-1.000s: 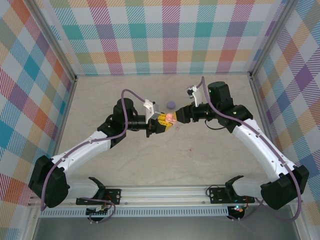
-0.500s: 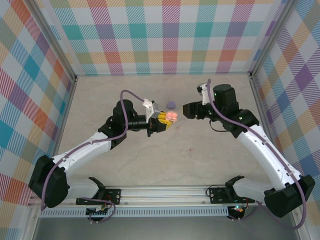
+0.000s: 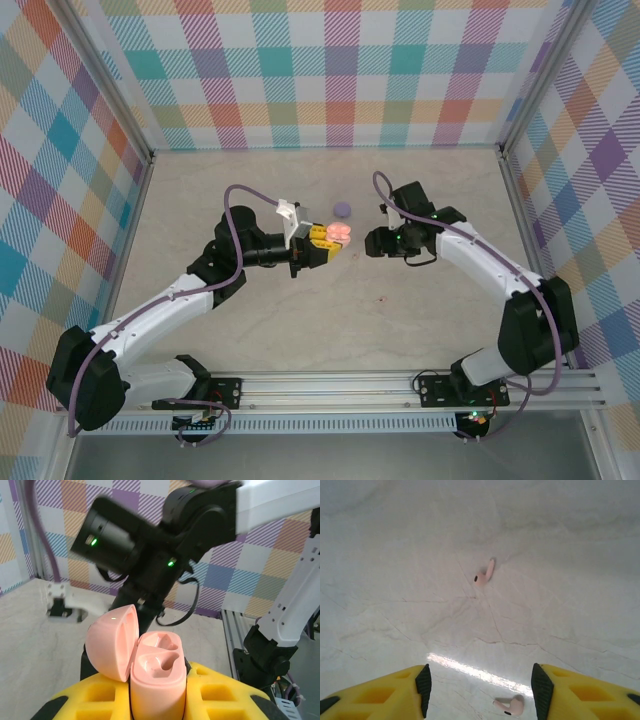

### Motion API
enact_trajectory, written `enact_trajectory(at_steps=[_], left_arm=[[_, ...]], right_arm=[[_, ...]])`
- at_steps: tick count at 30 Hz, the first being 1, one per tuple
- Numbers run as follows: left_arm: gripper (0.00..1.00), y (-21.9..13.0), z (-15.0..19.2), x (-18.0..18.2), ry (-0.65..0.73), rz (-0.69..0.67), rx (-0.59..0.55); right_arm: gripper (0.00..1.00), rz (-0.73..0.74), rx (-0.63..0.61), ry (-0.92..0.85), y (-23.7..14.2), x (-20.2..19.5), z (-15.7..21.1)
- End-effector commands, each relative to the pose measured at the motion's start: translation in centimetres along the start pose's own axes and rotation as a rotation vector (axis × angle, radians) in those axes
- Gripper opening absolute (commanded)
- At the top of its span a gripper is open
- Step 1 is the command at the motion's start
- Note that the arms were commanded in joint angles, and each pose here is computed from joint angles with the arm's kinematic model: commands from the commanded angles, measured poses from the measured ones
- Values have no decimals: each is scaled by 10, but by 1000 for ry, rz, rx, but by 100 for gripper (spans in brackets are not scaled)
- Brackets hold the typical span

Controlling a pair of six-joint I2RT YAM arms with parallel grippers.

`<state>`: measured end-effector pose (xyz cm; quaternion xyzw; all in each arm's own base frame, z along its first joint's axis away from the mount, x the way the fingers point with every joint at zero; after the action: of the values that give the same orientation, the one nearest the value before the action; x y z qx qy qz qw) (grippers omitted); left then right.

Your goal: Insert the wireless bluetooth earbuds into the charging case

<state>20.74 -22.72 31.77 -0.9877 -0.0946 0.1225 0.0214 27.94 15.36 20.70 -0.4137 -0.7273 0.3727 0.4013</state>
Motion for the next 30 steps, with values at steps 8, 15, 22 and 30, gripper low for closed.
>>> enact_trajectory(at_steps=[8,15,22,30], left_arm=[[19,-9,-3,-15,-8,7,-28],[18,-11,-1,-16,-11,-1,-24],[19,-11,0,-15,-10,-5,-22],[19,-11,2,-15,-13,-8,-19]], right_arm=[[35,-58,79,-4,58,-2,-24],[18,-95,123,-19,96,-2,-51],[11,-119,172,-15,122,-4,-59],[11,-87,217,-1,140,-9,-58]])
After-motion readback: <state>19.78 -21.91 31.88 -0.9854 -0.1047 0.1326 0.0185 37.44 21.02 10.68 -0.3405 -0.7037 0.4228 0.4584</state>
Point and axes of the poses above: each hand's point on the last joint's axis, 136 mm out from that joint toward the fingers, its own y axis out along the fingers, its own x axis along the line the jaws close on, z = x × y, the point moved 9 cm from there along -y, back along the fingers, and after that the axes turned 7 degrees about -y, right-handed, at the moved point
